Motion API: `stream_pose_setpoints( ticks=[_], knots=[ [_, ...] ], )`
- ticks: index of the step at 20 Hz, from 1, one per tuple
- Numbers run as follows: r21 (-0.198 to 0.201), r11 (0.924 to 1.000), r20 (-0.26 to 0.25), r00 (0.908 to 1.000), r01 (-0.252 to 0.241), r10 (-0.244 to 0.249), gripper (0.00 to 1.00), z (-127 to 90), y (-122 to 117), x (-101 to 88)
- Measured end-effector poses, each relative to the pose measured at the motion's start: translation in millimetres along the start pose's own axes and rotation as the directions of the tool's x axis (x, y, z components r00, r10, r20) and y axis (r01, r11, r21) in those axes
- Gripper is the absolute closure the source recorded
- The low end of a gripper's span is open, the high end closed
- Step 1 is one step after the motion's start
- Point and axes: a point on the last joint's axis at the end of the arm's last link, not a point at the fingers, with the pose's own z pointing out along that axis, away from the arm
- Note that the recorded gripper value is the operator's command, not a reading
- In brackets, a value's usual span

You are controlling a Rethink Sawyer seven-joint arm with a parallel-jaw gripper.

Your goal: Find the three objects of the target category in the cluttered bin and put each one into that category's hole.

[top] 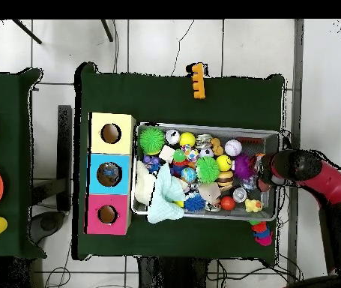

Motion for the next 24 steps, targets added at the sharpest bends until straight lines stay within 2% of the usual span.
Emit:
stream_pose_setpoints(
  ticks=[6, 12, 17, 24],
  knots=[
    [-0.032, 0.9994, -0.019, 0.9997, -0.014, 0.014, 1.0, -1.4, -5.0, 0.4],
    [-0.021, 0.9998, -0.017, 0.9998, -0.001, 0.001, 1.0, -15.8, -2.4, 4.9],
    [0.016, 0.9996, -0.012, 0.9997, 0.023, -0.023, 1.0, -44.4, -2.3, 10.7],
    [0.076, 0.9961, -0.037, 0.9984, 0.044, -0.041, 1.0, -100.7, -1.4, 23.7]
  ],
)
